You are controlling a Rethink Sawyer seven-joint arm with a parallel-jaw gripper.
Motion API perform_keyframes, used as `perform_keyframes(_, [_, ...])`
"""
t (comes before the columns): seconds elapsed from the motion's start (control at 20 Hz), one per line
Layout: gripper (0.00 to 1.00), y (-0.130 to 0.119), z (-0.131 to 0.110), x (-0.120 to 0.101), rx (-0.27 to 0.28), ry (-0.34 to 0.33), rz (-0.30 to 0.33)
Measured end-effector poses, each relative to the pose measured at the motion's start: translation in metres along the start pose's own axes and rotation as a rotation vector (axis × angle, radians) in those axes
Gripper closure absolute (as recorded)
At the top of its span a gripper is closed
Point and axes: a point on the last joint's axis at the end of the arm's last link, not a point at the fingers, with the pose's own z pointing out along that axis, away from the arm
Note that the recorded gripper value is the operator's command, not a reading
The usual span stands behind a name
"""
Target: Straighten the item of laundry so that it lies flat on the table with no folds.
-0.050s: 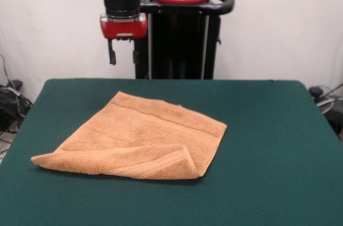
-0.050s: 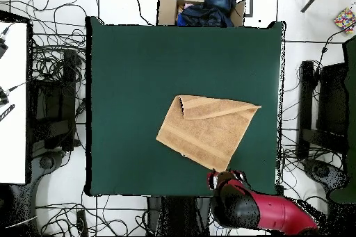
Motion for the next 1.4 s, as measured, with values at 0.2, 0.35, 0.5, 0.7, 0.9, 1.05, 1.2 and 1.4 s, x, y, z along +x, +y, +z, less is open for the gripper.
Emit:
perform_keyframes(0.2, [0.0, 0.011, 0.0, -0.006, 0.002, 0.003, -0.031])
perform_keyframes(0.35, [0.0, 0.021, 0.0, -0.012, -0.002, 0.003, -0.048])
perform_keyframes(0.5, [0.0, 0.032, 0.0, -0.02, -0.008, 0.002, -0.061])
perform_keyframes(0.7, [0.0, 0.061, 0.0, -0.041, -0.02, -0.002, -0.087])
perform_keyframes(0.9, [0.0, 0.082, 0.004, -0.063, -0.026, -0.01, -0.107])
perform_keyframes(1.05, [0.0, 0.091, 0.01, -0.078, -0.032, -0.017, -0.112])
perform_keyframes(1.2, [0.0, 0.094, 0.017, -0.091, -0.037, -0.023, -0.105])
perform_keyframes(1.4, [0.0, 0.089, 0.031, -0.109, -0.045, -0.033, -0.074])
